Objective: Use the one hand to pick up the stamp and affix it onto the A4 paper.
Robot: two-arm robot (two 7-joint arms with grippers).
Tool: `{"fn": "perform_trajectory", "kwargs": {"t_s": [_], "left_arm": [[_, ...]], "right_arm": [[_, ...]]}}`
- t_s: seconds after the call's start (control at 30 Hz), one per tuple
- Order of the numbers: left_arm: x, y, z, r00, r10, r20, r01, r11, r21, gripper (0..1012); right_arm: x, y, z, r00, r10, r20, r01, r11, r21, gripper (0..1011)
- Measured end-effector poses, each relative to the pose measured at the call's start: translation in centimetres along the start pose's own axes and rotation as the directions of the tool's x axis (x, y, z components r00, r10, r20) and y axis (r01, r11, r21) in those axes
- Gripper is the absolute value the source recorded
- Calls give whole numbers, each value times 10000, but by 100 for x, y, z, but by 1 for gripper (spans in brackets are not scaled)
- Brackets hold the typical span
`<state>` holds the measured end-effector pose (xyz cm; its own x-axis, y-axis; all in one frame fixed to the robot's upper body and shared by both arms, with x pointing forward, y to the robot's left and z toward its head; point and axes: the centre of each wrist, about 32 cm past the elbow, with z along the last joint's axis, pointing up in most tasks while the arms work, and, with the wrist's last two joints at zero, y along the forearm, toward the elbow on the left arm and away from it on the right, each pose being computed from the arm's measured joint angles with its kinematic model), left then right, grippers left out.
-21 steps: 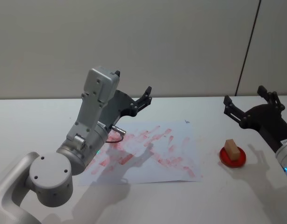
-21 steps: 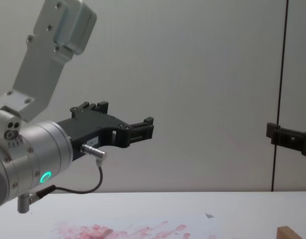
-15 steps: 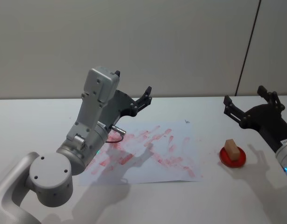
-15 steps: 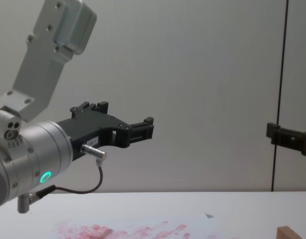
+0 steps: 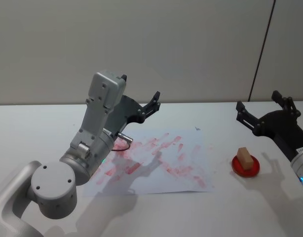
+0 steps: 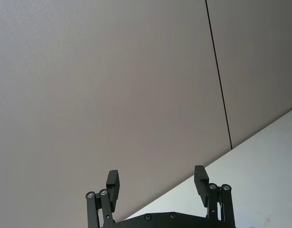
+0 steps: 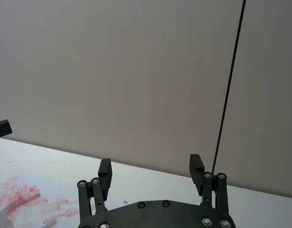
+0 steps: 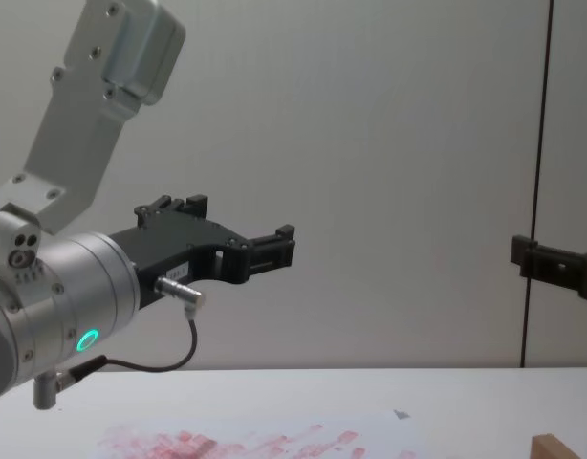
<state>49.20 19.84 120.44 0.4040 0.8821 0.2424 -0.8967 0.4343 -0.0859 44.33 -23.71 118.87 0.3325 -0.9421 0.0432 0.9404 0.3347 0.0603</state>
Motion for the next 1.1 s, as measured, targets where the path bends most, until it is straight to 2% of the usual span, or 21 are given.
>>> {"fn": "perform_trajectory", "kwargs": {"t_s": [0.73, 0.87, 1.1], "left_arm": [[0, 0, 0, 10000, 0, 0, 0, 10000, 0, 1001], [0, 0, 0, 10000, -1, 0, 1, 10000, 0, 1001], [0, 0, 0, 10000, 0, 0, 0, 10000, 0, 1001]], "right_arm": [[-7, -20, -6, 10000, -4, -3, 4, 10000, -73, 1003], [-26, -77, -6, 10000, -37, -5, 37, 9996, -287, 1003], [-80, -266, -25, 9998, -216, 23, 217, 9945, -1026, 1003]]}}
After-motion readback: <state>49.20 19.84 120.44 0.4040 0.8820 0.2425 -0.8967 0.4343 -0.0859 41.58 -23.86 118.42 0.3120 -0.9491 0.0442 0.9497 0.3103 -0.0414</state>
